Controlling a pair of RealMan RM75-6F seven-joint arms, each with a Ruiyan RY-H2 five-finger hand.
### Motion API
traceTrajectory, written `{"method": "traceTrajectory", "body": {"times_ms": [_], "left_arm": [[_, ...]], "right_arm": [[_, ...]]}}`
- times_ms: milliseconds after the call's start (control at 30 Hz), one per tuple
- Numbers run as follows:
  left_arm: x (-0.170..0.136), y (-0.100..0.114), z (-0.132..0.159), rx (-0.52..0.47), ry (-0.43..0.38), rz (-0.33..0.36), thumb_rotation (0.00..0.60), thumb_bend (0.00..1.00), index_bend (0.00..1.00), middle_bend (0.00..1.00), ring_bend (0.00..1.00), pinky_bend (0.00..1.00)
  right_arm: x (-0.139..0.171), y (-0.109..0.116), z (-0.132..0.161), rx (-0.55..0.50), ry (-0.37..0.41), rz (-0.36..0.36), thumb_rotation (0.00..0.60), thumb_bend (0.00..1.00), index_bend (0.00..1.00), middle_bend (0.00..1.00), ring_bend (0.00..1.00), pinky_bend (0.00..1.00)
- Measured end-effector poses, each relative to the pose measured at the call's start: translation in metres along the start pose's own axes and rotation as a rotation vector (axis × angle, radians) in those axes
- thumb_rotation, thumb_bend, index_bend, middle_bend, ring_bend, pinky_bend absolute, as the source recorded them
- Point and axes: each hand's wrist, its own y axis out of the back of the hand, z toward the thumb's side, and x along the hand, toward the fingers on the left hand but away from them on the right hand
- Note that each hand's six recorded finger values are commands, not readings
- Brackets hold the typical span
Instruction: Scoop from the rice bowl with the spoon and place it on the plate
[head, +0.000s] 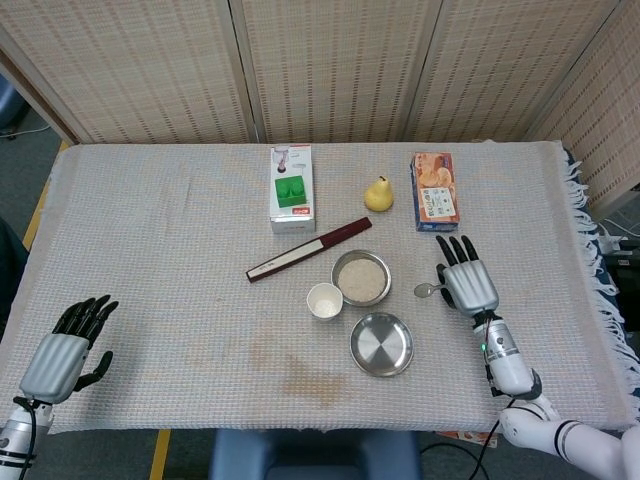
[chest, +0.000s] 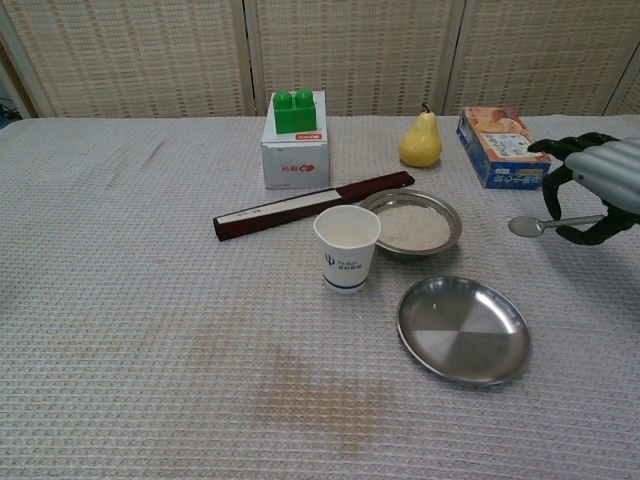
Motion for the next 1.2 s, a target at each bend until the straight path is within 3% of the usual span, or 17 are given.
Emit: {"method": "traceTrajectory", "body": {"times_ms": [333,633,867,1200], "left_arm": [[-0.004,0.002,0.004,-0.005,-0.023,0.001,0.600,0.46,0.00,0.00,0.00,0.09],[-0.007,0.005,0.005,-0.014,-0.033,0.009,0.600,0.46,0.00,0.00,0.00,0.09],[-0.008,0.005,0.004,-0.020,-0.040,0.005,0.600,0.46,0.00,0.00,0.00,0.09],[-0.008,0.004,0.002,-0.019,-0.034,-0.002,0.600,0.46,0.00,0.00,0.00,0.09]], "right_arm": [[-0.020,0.049,0.031,0.213,0.039,-0.066,0.600,0.47,0.68,0.02,0.00,0.00],[-0.046,0.072,0.077,0.462,0.087,-0.102,0.600,0.47,0.68,0.03,0.00,0.00],[-0.060,0.066,0.110,0.706,0.122,-0.131,0.600,0.47,0.67,0.03,0.00,0.00],[-0.070,0.046,0.130,0.762,0.146,-0.098,0.600,0.47,0.67,0.03,0.00,0.00]]}}
